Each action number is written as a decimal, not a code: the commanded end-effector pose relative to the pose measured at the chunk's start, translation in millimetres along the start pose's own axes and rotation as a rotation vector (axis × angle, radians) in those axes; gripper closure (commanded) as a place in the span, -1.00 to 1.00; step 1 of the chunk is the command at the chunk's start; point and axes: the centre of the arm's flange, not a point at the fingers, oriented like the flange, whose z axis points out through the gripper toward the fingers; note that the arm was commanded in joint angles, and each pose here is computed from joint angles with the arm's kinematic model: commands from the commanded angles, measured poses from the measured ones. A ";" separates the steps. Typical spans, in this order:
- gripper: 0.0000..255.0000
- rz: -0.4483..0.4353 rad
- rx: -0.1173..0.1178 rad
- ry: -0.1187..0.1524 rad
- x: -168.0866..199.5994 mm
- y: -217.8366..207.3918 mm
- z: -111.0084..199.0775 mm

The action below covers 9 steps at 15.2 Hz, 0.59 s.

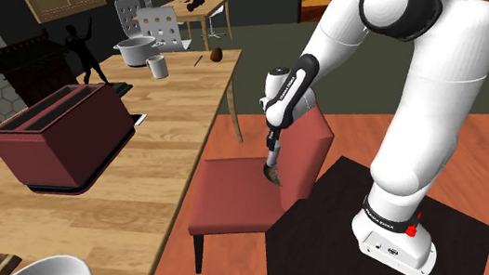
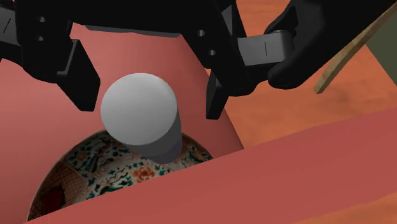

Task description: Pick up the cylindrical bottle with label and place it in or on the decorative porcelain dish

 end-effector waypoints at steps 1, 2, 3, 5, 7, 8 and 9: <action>-1.00 0.107 0.060 -0.088 -12.9 -4.8 20.5; -1.00 0.107 0.061 -0.087 -15.0 -0.8 20.0; -1.00 0.108 0.064 -0.087 -28.7 2.7 20.3; -1.00 0.108 0.064 -0.087 -26.5 4.5 -6.0; -1.00 0.108 0.064 -0.087 -24.6 6.1 -29.5; -1.00 0.108 0.064 -0.087 -24.6 6.1 -29.5; -1.00 0.108 0.064 -0.087 -24.6 6.1 -29.5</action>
